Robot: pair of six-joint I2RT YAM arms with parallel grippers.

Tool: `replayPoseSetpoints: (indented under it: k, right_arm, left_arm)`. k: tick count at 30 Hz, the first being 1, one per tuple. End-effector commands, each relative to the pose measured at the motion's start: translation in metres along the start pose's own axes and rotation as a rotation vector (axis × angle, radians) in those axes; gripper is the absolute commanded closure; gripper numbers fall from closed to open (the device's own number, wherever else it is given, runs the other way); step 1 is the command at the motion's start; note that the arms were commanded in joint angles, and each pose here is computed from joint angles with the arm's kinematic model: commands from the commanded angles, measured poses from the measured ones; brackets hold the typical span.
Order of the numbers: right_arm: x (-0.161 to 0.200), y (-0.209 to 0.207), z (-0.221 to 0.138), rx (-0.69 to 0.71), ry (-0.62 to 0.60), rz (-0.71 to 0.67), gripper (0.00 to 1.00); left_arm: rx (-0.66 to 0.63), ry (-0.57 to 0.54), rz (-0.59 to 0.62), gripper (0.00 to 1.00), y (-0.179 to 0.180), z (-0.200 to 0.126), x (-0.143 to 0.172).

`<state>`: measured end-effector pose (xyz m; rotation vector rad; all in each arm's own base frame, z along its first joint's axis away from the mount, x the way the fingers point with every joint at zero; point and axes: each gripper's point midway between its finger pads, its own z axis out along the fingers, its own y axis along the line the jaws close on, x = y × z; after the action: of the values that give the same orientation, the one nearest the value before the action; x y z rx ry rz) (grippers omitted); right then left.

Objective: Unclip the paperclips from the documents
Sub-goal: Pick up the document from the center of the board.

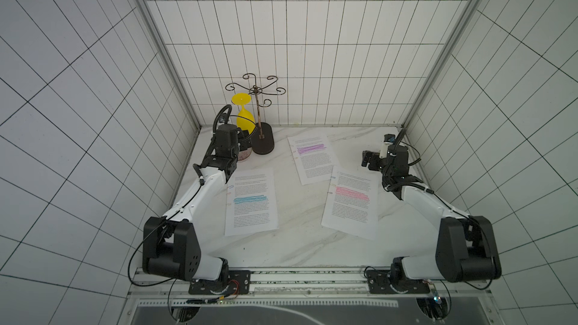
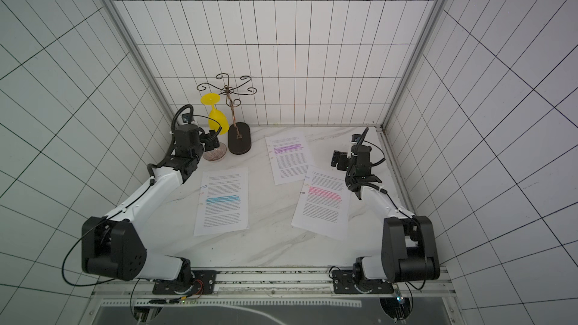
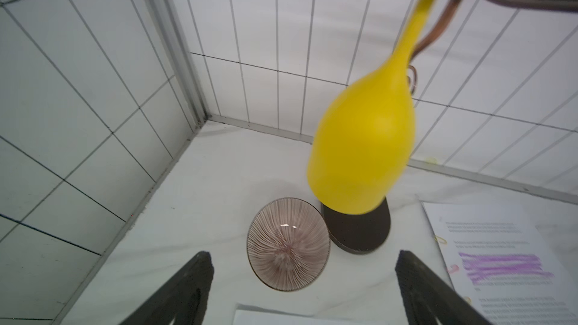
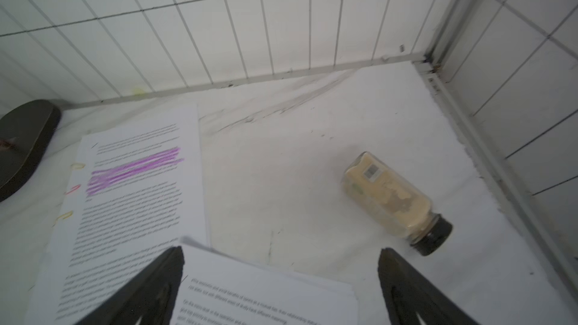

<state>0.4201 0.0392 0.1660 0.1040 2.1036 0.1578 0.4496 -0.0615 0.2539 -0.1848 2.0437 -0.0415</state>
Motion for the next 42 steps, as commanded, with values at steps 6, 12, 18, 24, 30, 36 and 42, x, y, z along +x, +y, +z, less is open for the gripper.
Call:
replayPoseSetpoints:
  k: [6,12,18,24,30,36,42]
  right_arm:
    - [0.036,0.019,-0.026,-0.106,0.231,0.111,0.02]
    - [0.067,0.007,-0.030,-0.135,0.328,0.176,0.02]
    - [0.097,-0.004,-0.030,-0.166,0.407,0.232,0.14]
    - [0.112,-0.012,-0.028,-0.185,0.448,0.271,0.27]
    - [0.122,-0.017,-0.024,-0.186,0.485,0.368,0.33]
    - [0.144,-0.028,-0.022,-0.107,0.553,0.427,0.29]
    - [0.170,-0.039,-0.026,-0.036,0.635,0.443,0.24]
  left_arm:
    - [0.253,0.524,0.133,0.15,-0.130,-0.033,0.150]
    - [0.418,0.625,0.120,0.09,-0.202,-0.040,0.200]
    - [0.567,0.738,0.098,0.08,-0.257,-0.039,0.241]
    - [0.650,0.772,0.067,0.08,-0.291,-0.038,0.258]
    - [0.648,0.814,0.059,0.07,-0.303,-0.030,0.277]
    - [0.635,0.860,0.081,0.07,-0.311,-0.026,0.297]
    - [0.682,0.920,0.100,0.07,-0.328,-0.033,0.315]
